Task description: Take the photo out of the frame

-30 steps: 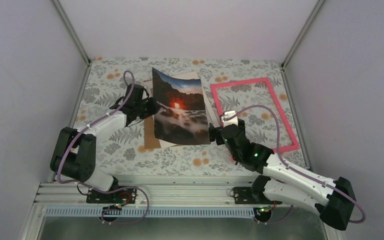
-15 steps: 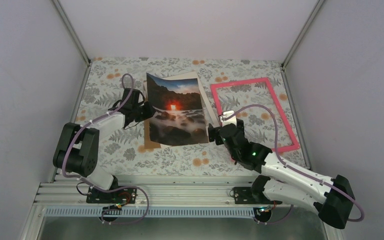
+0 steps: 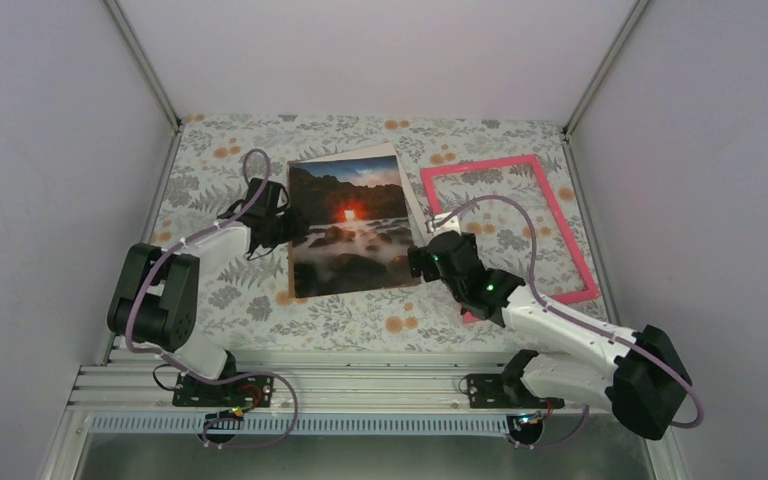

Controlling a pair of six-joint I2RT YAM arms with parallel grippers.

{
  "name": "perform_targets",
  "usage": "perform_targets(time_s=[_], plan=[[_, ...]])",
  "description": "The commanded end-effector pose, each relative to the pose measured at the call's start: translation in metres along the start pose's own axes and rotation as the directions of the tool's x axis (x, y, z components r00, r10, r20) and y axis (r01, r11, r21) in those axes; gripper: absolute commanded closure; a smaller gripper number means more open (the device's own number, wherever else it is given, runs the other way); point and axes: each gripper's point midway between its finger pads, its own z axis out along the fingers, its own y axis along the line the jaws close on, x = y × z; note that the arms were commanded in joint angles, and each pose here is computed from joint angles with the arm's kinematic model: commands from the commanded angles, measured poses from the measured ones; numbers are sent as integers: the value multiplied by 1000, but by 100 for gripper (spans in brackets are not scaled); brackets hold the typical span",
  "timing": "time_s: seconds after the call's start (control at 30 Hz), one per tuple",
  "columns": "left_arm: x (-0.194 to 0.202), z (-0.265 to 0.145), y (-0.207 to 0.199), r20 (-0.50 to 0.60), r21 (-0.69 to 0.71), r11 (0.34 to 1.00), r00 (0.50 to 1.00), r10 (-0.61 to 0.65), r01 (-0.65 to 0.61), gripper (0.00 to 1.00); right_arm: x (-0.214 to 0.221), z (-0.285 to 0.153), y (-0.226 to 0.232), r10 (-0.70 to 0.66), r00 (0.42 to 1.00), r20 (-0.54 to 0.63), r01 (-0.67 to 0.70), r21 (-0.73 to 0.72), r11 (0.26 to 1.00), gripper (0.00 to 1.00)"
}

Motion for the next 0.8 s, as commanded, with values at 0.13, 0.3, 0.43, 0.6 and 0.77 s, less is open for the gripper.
perform_targets(time_s=[0.13, 0.3, 0.43, 0.6, 0.77], plan=[[-24, -49, -1, 127, -55, 998, 991, 38, -31, 11, -42, 17, -15, 114, 993, 10, -113, -61, 992, 0], [-34, -100, 2, 249, -82, 996, 967, 49, -29, 1, -51, 17, -64, 256, 967, 5, -256, -28, 966, 0], [-39, -144, 4, 352, -96, 995, 934, 56, -24, 0, -62, -2, -109, 359, 931, 68, -361, 18, 932, 0], [-45, -203, 0, 475, -86, 995, 877, 77, -41, 0, -87, -44, -144, 406, 895, 184, -426, 88, 900, 0], [-50, -271, -8, 606, -72, 994, 788, 109, -83, 0, -111, -85, -148, 397, 876, 273, -430, 72, 900, 0]])
